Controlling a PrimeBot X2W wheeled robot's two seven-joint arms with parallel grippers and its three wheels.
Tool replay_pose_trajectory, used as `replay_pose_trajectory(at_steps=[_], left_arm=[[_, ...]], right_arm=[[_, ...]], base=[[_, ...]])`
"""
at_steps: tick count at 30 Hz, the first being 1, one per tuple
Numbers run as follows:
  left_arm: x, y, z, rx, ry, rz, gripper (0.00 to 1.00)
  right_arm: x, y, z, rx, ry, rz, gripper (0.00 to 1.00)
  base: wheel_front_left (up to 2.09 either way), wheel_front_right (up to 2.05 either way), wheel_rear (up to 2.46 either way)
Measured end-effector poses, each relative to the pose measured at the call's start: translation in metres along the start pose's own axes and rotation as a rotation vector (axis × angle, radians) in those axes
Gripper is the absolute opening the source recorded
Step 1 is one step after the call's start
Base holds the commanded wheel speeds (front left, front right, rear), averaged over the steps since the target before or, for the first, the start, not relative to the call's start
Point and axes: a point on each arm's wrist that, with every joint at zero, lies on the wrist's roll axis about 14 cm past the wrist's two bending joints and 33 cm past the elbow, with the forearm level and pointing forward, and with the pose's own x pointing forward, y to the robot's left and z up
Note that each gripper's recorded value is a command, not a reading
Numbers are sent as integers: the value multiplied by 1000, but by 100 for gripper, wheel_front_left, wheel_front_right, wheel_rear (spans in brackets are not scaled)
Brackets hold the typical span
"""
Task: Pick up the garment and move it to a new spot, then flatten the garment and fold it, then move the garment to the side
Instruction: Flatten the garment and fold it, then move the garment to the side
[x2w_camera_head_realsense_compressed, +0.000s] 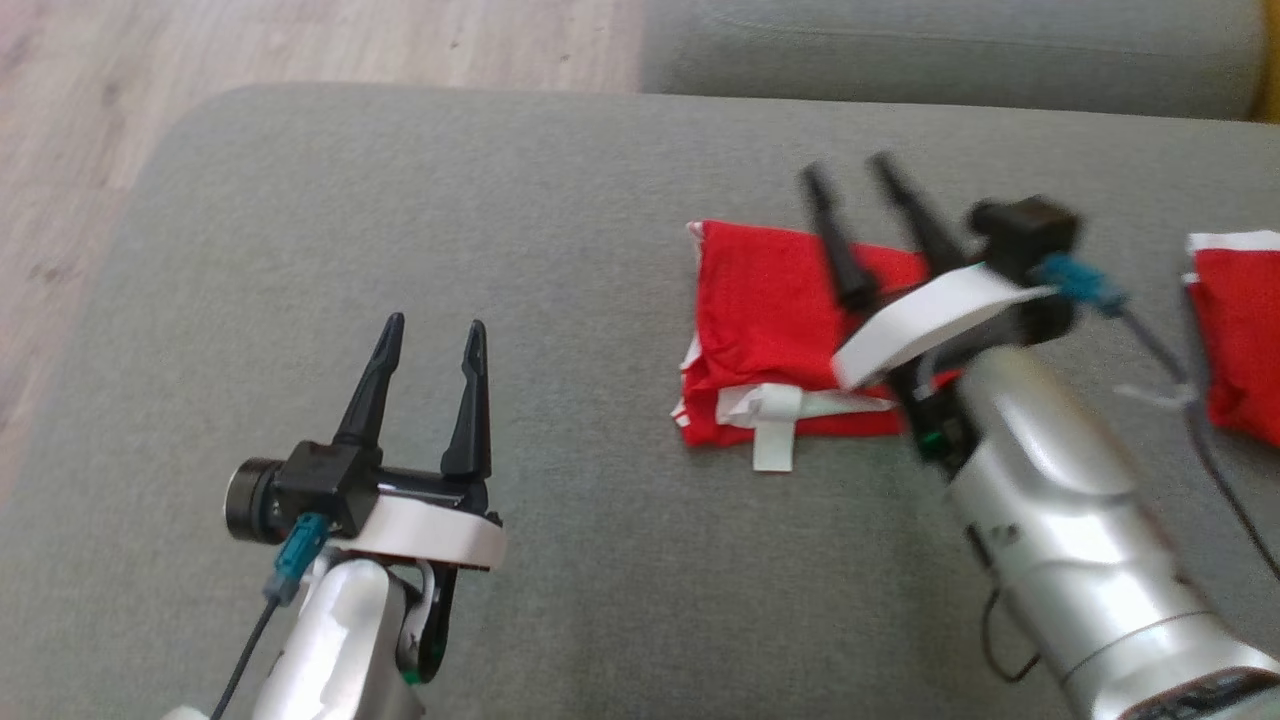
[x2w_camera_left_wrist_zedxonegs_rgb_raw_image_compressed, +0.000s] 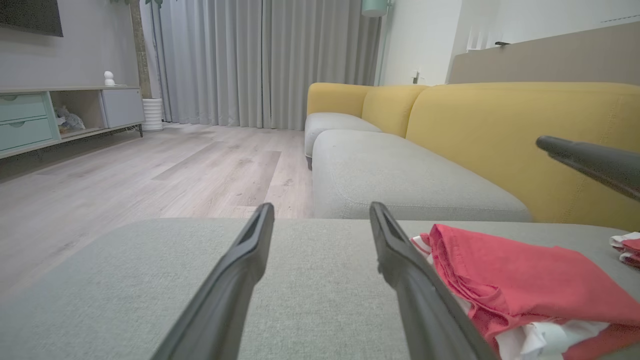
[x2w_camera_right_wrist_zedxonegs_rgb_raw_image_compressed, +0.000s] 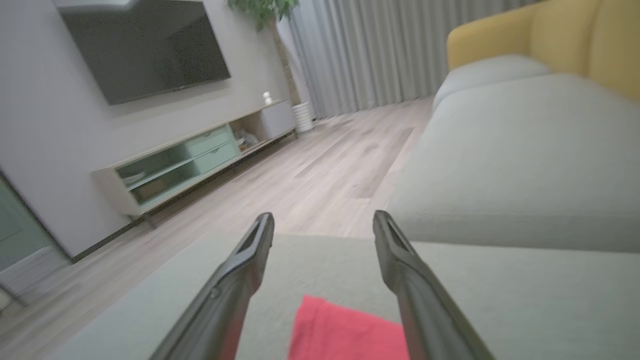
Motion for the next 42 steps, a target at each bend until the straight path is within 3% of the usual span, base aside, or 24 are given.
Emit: replay_pose_trajectory(at_steps=[6, 11, 16, 26, 42], left_arm=[[6, -14, 8, -7, -27, -39, 100], [7, -21, 9, -14, -31, -57, 100], [4, -27, 4, -22, -18, -69, 100], [-4, -27, -12, -36, 24, -62, 100], [0, -26, -26, -38, 62, -62, 100]], right_arm=[[-38, -76, 41, -83, -134, -235, 100], [-97, -119, 12, -132, -75, -399, 100], [-137, -132, -5, -132, -53, -488, 100], [-178, -126, -20, -76, -60, -538, 100], [-153, -127, -35, -77, -11, -502, 100]], base=[[0, 0, 0], [0, 0, 0], [0, 0, 0], [0, 0, 0], [0, 0, 0]])
